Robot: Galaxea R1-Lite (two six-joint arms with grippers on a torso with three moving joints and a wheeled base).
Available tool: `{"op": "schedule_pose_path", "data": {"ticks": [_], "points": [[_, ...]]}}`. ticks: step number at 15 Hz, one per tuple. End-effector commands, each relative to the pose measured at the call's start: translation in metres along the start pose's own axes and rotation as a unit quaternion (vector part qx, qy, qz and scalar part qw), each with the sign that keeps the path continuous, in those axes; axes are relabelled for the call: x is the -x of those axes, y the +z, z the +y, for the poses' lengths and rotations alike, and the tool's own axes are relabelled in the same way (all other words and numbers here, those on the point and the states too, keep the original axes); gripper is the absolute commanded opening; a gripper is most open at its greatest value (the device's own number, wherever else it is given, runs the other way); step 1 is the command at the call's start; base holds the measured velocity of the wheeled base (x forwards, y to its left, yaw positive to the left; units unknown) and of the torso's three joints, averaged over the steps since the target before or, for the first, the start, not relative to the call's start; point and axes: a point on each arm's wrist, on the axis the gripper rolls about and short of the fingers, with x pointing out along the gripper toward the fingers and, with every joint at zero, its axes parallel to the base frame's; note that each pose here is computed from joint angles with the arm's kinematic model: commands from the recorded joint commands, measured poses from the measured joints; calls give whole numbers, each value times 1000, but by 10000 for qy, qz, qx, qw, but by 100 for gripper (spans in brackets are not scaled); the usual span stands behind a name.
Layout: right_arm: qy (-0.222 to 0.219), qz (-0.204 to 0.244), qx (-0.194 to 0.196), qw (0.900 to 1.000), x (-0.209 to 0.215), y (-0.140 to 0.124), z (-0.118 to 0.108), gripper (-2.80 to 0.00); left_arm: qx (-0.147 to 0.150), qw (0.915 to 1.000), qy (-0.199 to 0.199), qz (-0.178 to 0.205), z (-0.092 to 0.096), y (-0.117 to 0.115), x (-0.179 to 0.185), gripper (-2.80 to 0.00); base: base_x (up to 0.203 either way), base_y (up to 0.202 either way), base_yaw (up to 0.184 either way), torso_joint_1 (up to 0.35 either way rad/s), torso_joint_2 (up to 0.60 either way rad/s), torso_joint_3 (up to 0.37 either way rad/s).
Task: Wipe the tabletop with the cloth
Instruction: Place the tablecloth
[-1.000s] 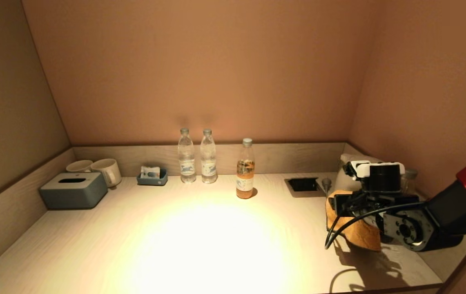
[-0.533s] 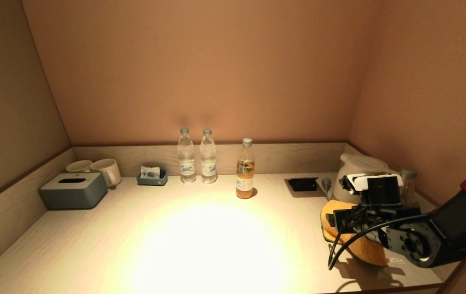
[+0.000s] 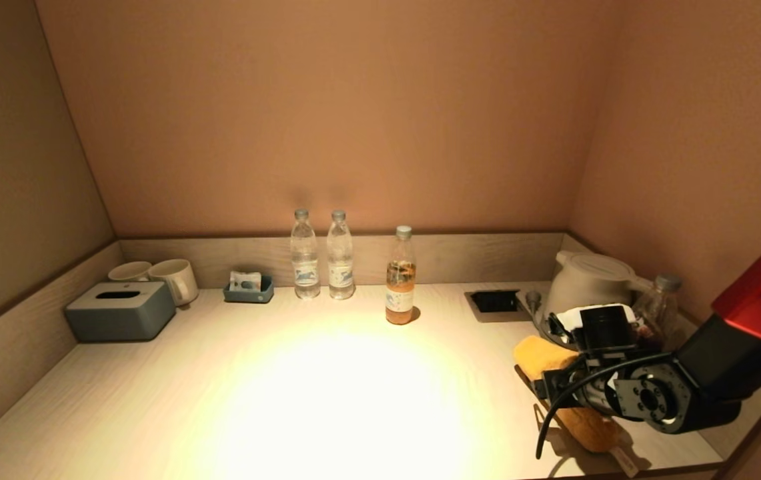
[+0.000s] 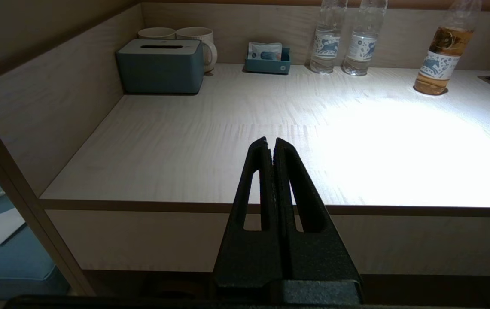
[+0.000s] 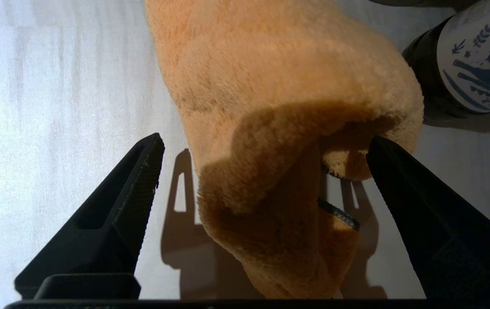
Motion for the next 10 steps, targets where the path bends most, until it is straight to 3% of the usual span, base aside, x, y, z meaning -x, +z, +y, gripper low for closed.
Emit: {"op": "schedule_pose_path", "data": {"ticks": [1, 10], "points": [[-9, -27, -7, 10000, 8, -4, -2, 0, 3, 10000, 2, -4, 0, 0, 0, -280, 0, 0, 0, 0, 0, 0], [2, -1232, -145, 9923, 93, 18, -16, 0, 3, 10000, 2, -4, 0, 0, 0, -280, 0, 0, 0, 0, 0, 0]]}}
